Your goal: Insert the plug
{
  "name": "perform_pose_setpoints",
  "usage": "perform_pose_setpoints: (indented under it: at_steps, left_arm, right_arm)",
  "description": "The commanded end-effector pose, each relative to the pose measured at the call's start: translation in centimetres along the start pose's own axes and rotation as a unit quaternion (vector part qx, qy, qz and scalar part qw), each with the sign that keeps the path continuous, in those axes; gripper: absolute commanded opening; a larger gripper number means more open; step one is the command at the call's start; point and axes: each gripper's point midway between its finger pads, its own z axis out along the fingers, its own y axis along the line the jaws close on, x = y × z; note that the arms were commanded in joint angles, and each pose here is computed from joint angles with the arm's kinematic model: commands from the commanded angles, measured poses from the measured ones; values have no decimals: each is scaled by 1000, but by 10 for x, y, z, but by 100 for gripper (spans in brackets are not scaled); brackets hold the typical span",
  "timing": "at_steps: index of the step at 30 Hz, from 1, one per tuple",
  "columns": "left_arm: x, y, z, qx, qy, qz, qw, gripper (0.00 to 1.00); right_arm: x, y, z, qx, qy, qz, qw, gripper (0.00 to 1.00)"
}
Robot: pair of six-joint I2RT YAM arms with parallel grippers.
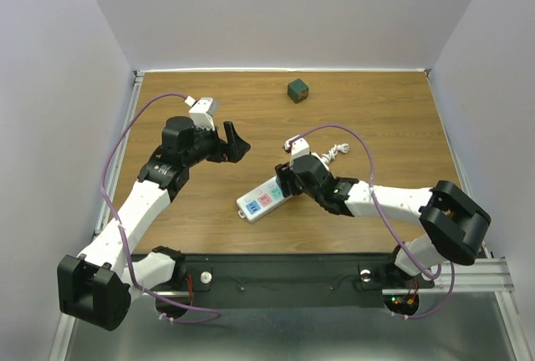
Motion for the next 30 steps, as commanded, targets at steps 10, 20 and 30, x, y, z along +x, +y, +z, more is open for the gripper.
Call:
perform_pose_setpoints:
  at_steps: [10, 20, 30]
  left_arm:
    - [-11, -7, -3, 19, -23, 7, 1000, 99]
    - [-11, -7, -3, 20, -23, 8, 1000, 99]
    - [-10, -8, -2, 24, -21, 4, 999, 99]
  right_arm:
    - [98, -2, 1, 33, 150, -19, 988, 1]
    - [115, 2, -4, 57, 169, -18, 984, 1]
    - [146, 5, -15, 106, 186, -21, 976, 0]
